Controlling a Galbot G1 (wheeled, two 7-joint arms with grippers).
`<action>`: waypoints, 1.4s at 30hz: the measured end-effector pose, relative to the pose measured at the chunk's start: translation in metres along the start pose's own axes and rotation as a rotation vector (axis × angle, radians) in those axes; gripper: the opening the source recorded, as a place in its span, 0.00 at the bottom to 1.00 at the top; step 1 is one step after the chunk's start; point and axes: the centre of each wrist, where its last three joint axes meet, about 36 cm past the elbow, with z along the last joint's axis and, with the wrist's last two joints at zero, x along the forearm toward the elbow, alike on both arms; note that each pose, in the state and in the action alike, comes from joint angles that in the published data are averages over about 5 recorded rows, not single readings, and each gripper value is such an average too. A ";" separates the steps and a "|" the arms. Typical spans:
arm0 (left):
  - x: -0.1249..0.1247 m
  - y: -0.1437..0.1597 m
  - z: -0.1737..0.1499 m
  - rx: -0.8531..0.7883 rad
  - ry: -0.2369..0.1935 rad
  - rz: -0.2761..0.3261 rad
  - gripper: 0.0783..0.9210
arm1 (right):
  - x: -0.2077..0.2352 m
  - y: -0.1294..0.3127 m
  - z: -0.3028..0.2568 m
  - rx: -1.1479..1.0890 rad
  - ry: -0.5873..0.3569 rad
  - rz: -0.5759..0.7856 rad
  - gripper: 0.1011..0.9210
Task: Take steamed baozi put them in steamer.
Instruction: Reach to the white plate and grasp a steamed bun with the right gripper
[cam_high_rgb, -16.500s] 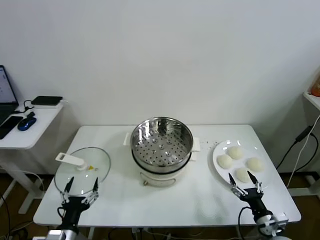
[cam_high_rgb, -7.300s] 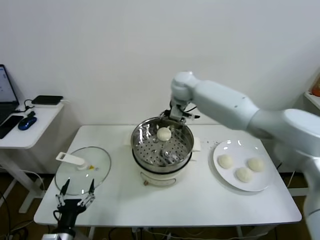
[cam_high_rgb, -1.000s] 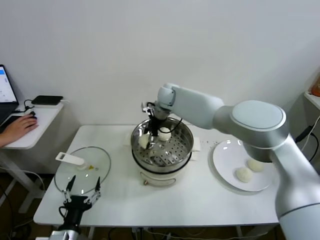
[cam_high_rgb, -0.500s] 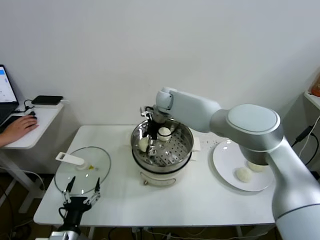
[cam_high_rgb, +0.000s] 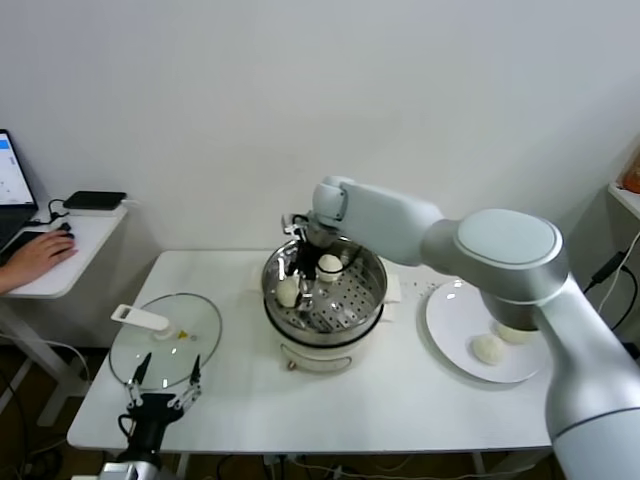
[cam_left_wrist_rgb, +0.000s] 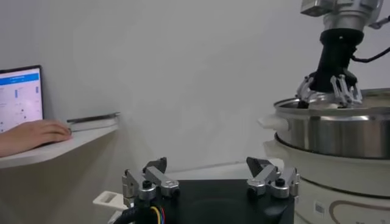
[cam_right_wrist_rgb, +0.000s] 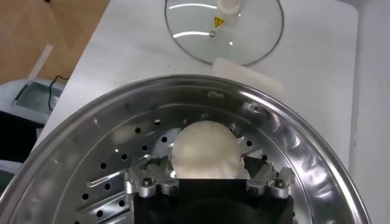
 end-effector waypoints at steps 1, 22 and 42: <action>0.000 0.000 0.000 0.000 0.000 0.000 0.88 | 0.004 0.000 0.001 0.001 0.000 0.001 0.88; -0.005 -0.004 -0.003 -0.001 -0.004 0.013 0.88 | 0.151 0.064 0.113 -0.040 0.032 0.061 0.88; -0.003 -0.009 -0.004 -0.019 0.013 0.024 0.88 | 0.119 0.197 0.318 -0.173 0.173 0.033 0.88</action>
